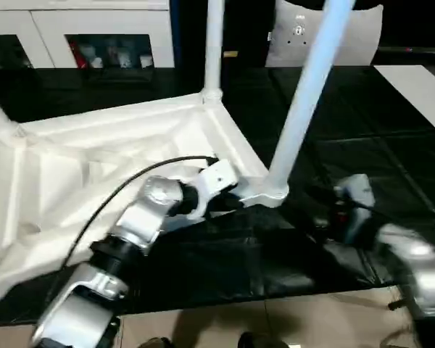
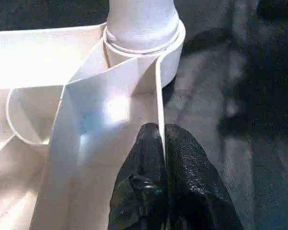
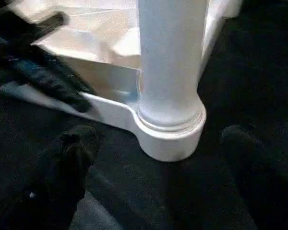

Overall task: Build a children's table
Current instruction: Rotate leg to tighten

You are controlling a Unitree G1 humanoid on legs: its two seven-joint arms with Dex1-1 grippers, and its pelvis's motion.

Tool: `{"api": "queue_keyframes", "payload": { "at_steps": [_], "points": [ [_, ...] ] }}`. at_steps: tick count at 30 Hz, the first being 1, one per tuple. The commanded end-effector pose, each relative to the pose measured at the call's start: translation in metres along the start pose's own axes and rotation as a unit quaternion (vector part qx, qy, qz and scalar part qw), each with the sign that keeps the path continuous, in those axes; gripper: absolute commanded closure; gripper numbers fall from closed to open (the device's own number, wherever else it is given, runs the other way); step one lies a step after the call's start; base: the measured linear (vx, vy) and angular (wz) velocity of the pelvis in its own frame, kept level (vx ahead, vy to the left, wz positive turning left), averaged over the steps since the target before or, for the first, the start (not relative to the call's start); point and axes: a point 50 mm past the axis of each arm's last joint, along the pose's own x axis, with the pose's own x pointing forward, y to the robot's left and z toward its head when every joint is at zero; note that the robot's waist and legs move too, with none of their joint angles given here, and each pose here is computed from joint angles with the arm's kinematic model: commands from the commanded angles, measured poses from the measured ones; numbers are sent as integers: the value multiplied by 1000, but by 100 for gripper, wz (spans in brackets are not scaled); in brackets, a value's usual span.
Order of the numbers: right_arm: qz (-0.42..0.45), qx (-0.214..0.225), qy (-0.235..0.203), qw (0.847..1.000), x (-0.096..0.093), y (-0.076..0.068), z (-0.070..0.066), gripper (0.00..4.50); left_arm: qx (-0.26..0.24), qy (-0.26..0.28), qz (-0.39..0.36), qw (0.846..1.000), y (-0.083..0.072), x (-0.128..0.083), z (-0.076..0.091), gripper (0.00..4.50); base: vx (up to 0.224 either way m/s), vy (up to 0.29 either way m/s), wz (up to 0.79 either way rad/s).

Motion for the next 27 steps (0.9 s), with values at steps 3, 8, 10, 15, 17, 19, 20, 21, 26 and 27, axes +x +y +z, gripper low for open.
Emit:
{"api": "queue_keyframes", "payload": {
  "at_steps": [3, 8, 10, 15, 17, 19, 20, 21, 26, 27],
  "points": [
    [67, -32, 0, 997, -10, -3, 10, 2, 45, 11, -90, 995, -13, -2, -4, 450, 0, 0, 0],
    [139, -43, 13, 989, -7, 0, 14, 28, 80, 28, -143, 986, -16, -8, -8, 450, 0, 0, 0],
    [157, -43, 20, 986, -4, 1, 14, 36, 91, 32, -157, 983, -17, -10, -8, 450, 0, 0, 0],
    [215, -47, 32, 975, 7, 6, 14, 72, 118, 38, -205, 971, -23, -15, -8, 450, 0, 0, 0],
    [234, -54, 34, 970, 12, 10, 14, 90, 127, 40, -223, 966, -27, -16, -8, 450, 0, 0, 0],
    [240, -57, 34, 969, 14, 10, 14, 109, 129, 40, -228, 964, -27, -16, -8, 450, 0, 0, 0],
    [249, -58, 34, 966, 15, 11, 14, 118, 133, 40, -233, 962, -29, -16, -9, 450, 0, 0, 0],
    [256, -58, 34, 964, 16, 12, 14, 130, 135, 41, -238, 961, -29, -16, -9, 450, 0, 0, 0],
    [303, -51, 46, 951, 18, 17, 14, 175, 143, 45, -248, 957, -30, -16, -11, 450, 0, 0, 0],
    [307, -50, 49, 949, 18, 17, 13, 185, 143, 45, -249, 957, -30, -16, -11, 450, 0, 0, 0]
  ]
}}
